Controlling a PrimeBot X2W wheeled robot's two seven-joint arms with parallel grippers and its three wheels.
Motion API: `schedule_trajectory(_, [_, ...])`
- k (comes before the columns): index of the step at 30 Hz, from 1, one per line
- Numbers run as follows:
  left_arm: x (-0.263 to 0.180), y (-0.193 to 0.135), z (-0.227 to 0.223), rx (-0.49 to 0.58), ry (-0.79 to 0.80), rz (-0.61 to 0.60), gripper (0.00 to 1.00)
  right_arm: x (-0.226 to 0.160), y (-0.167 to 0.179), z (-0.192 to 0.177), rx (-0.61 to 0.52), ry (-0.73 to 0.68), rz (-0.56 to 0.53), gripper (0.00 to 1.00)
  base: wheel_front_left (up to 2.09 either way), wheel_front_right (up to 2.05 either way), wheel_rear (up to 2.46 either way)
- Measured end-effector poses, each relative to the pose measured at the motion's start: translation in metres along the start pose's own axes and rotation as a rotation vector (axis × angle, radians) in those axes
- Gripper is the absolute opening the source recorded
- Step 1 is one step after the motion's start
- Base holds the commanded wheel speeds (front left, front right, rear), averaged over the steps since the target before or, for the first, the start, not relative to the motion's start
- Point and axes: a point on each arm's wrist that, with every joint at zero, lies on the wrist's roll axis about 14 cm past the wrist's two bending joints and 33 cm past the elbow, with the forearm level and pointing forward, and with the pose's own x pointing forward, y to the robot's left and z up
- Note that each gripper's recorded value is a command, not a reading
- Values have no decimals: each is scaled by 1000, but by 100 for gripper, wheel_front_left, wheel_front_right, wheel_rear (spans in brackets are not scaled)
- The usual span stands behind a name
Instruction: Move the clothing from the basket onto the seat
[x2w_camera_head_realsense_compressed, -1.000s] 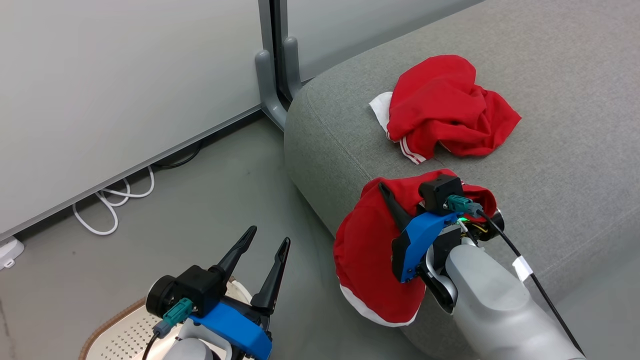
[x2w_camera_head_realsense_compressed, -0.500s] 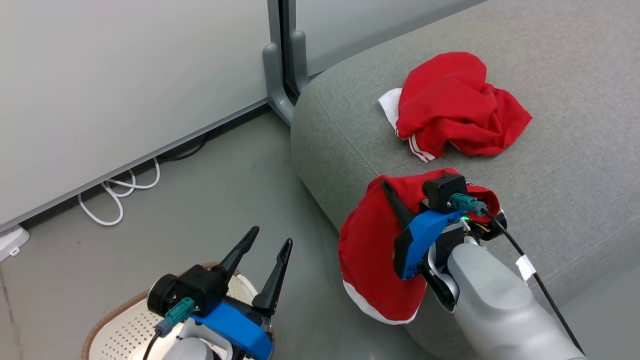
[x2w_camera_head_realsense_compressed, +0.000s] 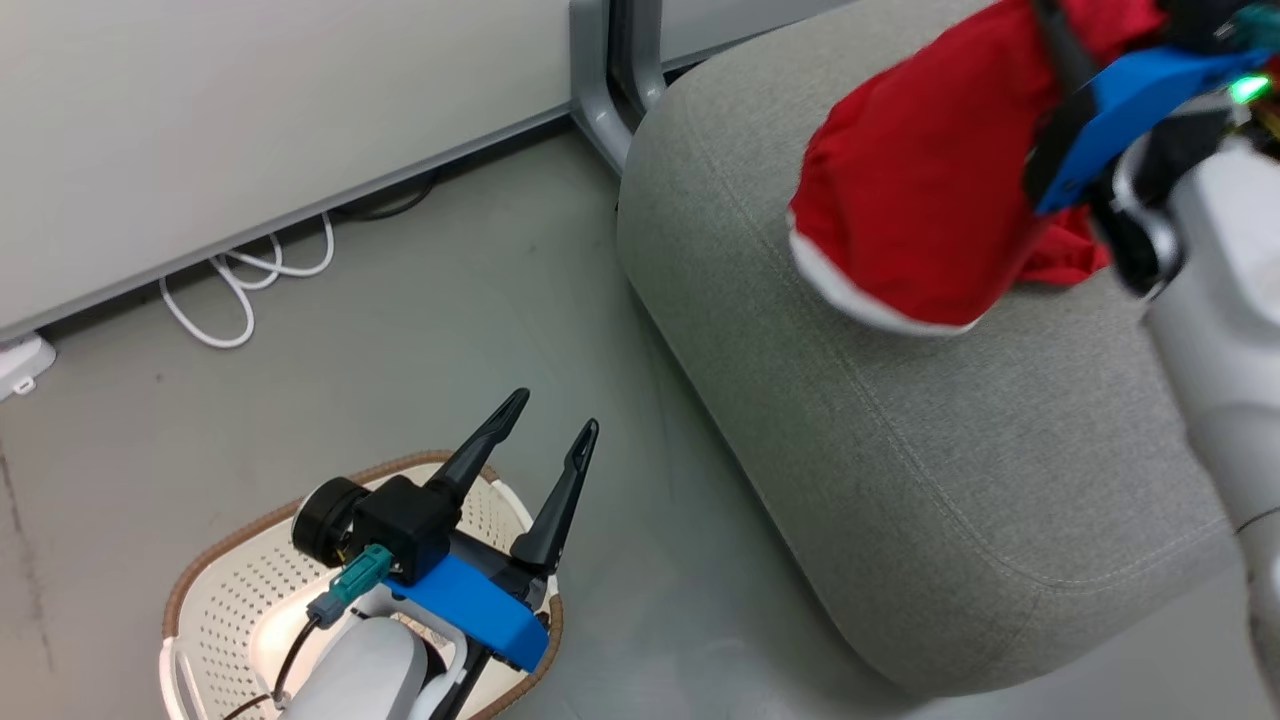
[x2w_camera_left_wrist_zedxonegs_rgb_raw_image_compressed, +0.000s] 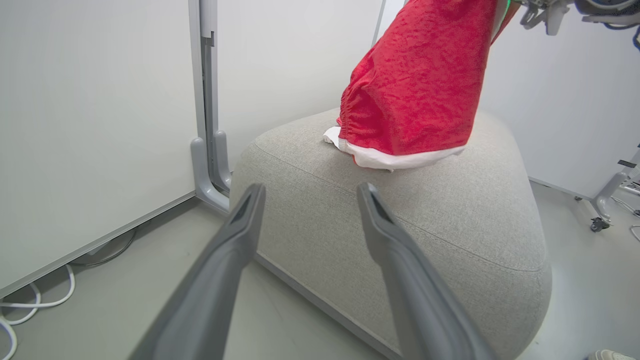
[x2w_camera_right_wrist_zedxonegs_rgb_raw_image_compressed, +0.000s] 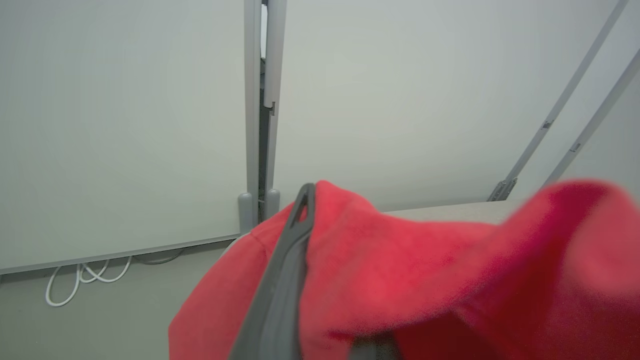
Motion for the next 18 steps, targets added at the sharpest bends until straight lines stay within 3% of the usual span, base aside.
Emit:
schedule_trajectory(6, [9, 20, -5, 10, -8, -12, 100, 27, -93, 45, -11, -52, -212, 0, 0, 0, 0])
schedule_trajectory(9, [12, 38, -12, 24, -9, -13, 100, 42, -126, 47, -22, -64, -304, 0, 0, 0, 0])
schedule_trajectory(13, [17, 59, -20, 29, -14, -5, 100, 64, -125, 12, -23, -18, -324, 0, 0, 0, 0])
schedule_trajectory(18, [21, 80, -39, 21, -1, 2, 100, 73, -113, -76, -7, 113, -336, 0, 0, 0, 0])
